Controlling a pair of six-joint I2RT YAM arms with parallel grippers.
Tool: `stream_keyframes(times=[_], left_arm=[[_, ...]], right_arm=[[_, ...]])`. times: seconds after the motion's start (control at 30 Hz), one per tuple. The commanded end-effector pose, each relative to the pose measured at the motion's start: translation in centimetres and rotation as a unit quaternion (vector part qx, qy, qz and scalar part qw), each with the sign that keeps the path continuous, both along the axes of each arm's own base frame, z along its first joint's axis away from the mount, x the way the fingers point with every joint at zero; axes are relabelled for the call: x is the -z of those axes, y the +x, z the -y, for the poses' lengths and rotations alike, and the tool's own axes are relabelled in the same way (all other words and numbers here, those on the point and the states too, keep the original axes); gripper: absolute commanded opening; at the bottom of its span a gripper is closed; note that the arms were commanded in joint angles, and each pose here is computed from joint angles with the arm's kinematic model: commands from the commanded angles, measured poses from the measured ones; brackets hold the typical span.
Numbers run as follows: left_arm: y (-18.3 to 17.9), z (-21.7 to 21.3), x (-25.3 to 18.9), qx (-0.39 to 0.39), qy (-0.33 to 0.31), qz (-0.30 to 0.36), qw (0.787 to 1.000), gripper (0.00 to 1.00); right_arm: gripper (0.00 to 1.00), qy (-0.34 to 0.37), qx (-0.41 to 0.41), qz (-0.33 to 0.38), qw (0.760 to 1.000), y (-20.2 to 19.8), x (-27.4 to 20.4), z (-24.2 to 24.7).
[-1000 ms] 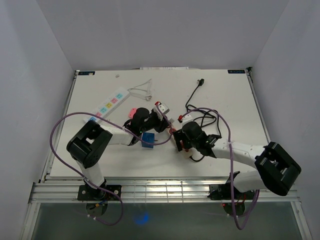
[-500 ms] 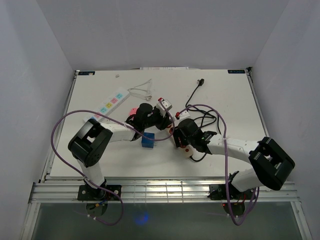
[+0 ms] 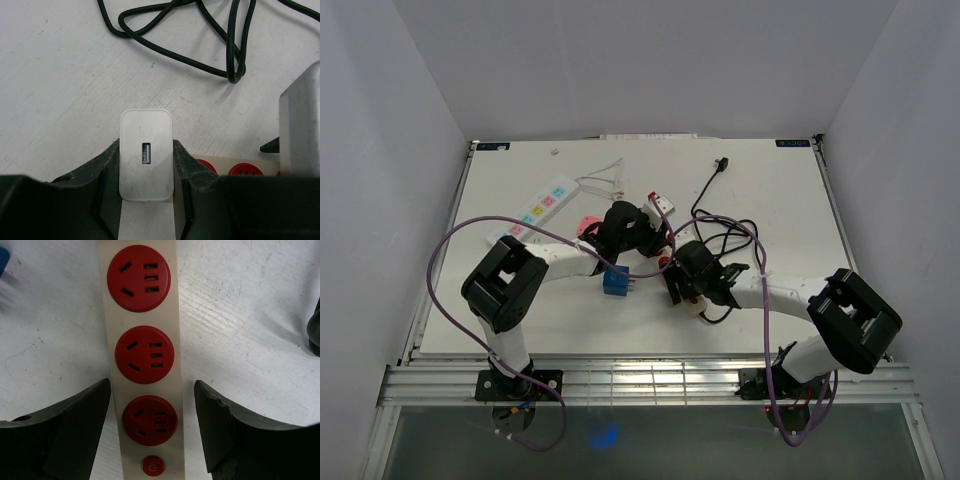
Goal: Insert the plug
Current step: Insert the plug into the socket.
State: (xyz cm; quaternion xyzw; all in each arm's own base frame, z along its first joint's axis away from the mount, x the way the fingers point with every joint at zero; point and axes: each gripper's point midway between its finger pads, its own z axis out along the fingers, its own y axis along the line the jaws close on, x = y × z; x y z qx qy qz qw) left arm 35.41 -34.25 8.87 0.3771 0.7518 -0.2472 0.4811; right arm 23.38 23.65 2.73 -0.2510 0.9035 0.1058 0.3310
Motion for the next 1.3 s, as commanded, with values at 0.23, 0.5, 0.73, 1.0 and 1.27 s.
stream_keyframes(times=[0.23, 0.5, 0.73, 1.0, 1.27], left_arm=[[-2.0, -2.3, 6.2, -0.013, 0.095, -0.066, 0.993, 0.00], [-3.0, -2.5, 6.1, -0.004, 0.073, -0.054, 0.996, 0.00], [-3.3, -2.6, 5.6, -0.003, 0.061, -0.044, 0.997, 0.00], [-3.1, -2.1, 5.9, 0.004, 0.059, -0.048, 0.997, 0.00], [-2.9, -2.1, 6.1, 0.001, 0.063, -0.050, 0.997, 0.00]], right_arm=[[0.67, 0.068, -0.014, 0.014, 0.997, -0.2, -2.0, -0.5], [0.55, 0.164, -0.006, 0.050, 0.985, 1.0, -5.7, 0.1], [0.17, 0.239, 0.002, 0.081, 0.968, 4.7, -11.2, -0.1], [0.08, 0.280, -0.017, 0.111, 0.953, 9.8, -16.7, -3.6], [0.08, 0.339, -0.025, 0.049, 0.939, 11.9, -14.0, -4.7]])
